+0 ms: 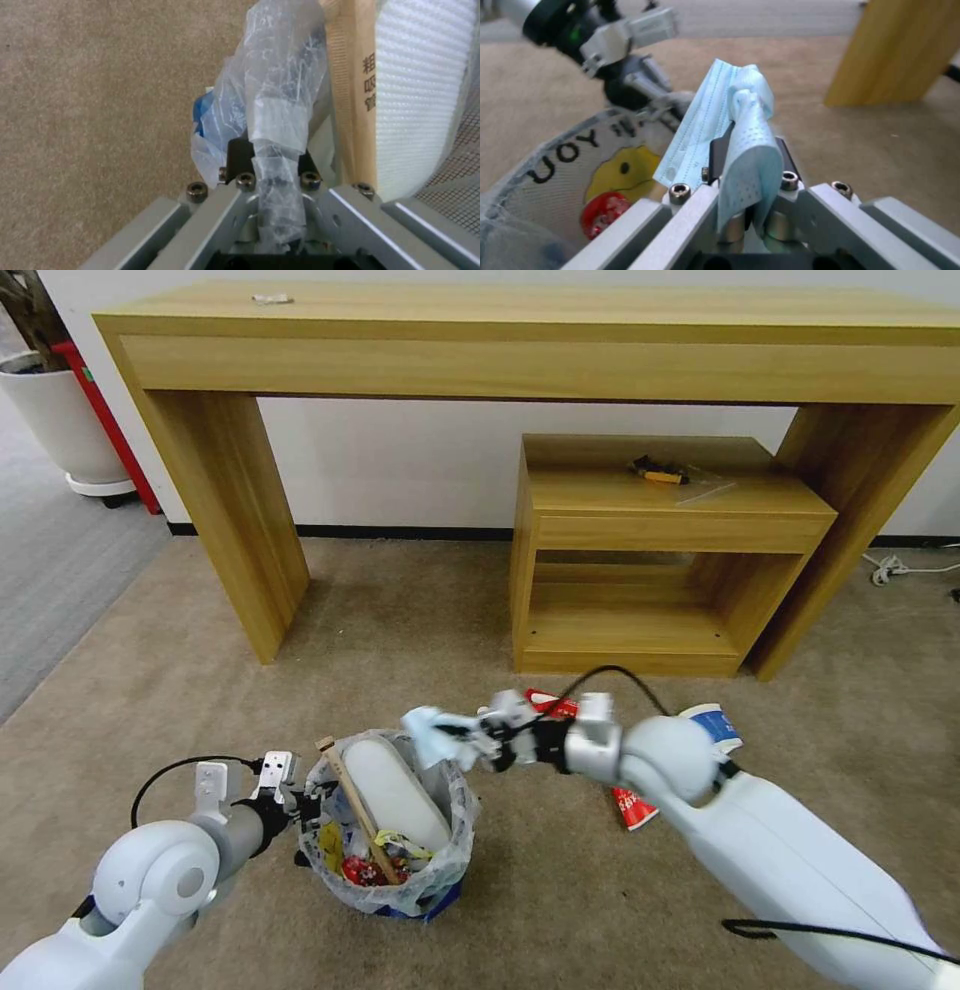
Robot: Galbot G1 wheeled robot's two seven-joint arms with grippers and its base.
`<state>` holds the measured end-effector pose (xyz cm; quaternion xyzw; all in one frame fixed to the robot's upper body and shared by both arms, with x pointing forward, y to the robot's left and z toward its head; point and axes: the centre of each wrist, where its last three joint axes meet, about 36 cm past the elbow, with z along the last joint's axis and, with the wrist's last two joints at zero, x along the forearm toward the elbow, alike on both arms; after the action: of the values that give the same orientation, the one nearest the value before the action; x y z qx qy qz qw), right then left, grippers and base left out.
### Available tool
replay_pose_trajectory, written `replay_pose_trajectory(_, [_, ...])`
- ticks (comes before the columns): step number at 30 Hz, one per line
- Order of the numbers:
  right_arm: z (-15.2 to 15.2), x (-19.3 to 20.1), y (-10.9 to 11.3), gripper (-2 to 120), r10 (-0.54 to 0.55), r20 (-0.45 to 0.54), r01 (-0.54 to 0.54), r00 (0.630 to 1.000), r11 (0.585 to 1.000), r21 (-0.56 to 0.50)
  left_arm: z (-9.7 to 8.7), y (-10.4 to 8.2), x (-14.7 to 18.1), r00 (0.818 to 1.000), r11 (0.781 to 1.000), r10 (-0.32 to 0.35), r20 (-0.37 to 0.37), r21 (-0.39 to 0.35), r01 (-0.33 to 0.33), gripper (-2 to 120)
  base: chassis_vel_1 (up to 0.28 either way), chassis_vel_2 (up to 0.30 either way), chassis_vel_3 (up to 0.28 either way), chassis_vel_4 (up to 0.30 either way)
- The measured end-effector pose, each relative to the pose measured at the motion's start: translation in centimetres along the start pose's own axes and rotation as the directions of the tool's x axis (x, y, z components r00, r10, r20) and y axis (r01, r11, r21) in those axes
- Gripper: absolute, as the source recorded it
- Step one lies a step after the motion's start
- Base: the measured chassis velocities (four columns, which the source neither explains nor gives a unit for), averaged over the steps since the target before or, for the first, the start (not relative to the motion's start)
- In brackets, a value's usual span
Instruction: Pick up the trash bin and place the garbage on the floor into it.
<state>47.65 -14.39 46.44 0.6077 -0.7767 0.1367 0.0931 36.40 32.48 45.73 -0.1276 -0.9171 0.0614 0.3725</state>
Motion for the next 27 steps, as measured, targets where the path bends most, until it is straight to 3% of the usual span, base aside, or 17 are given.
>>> replay_pose_trajectory(4, [0.4, -2.1, 0.7, 0, -0.027, -0.062, 0.03, 0.998, 0.998, 0.048, -0.1, -0.2, 0.0, 1.0, 1.0, 0.005, 0.001, 0.0, -0.005, 0, 0.0, 0.0, 0.0, 0.0])
replay_pose_trajectory(8, [1.0, -3.2, 1.9, 2, 0.015, -0.096, -0.009, 0.995, 0.998, 0.059, 0.0, -0.2, -0.1, 1.0, 1.0, 0.006, -0.001, 0.0, -0.006, 0, 0.0, 0.0, 0.0, 0.0])
replay_pose_trajectory(13, [1.8, -3.3, 2.6, 18, 0.043, -0.096, -0.04, 0.994, 0.998, 0.042, 0.0, -0.4, -0.1, 1.0, 1.0, 0.01, -0.002, -0.003, -0.01, 0, 0.0, 0.0, 0.0, 0.0])
replay_pose_trajectory(15, [1.5, -2.6, 2.4, 36, 0.056, -0.076, -0.055, 0.996, 0.998, 0.021, 0.2, -0.7, -0.1, 1.0, 1.0, 0.014, -0.003, -0.005, -0.014, 0, 0.0, 0.0, 0.0, 0.0])
replay_pose_trajectory(20, [1.4, -2.3, 2.3, 49, 0.069, -0.065, -0.068, 0.996, 0.998, 0.015, 0.2, -1.0, -0.1, 1.0, 1.0, 0.017, -0.003, -0.007, -0.017, 0, 0.0, 0.0, 0.0, 0.0])
replay_pose_trajectory(23, [1.5, -2.4, 2.4, 67, 0.078, -0.059, -0.078, 0.995, 0.997, 0.01, 0.3, -1.2, -0.1, 1.0, 1.0, 0.017, -0.003, -0.006, -0.017, 0, 0.0, 0.0, 0.0, 0.0])
replay_pose_trajectory(27, [1.7, -2.4, 2.5, 78, 0.092, -0.053, -0.092, 0.994, 0.996, 0.002, 0.6, -1.2, -0.1, 1.0, 1.0, 0.014, -0.008, -0.005, -0.014, 0, 0.0, 0.0, 0.0, 0.0])
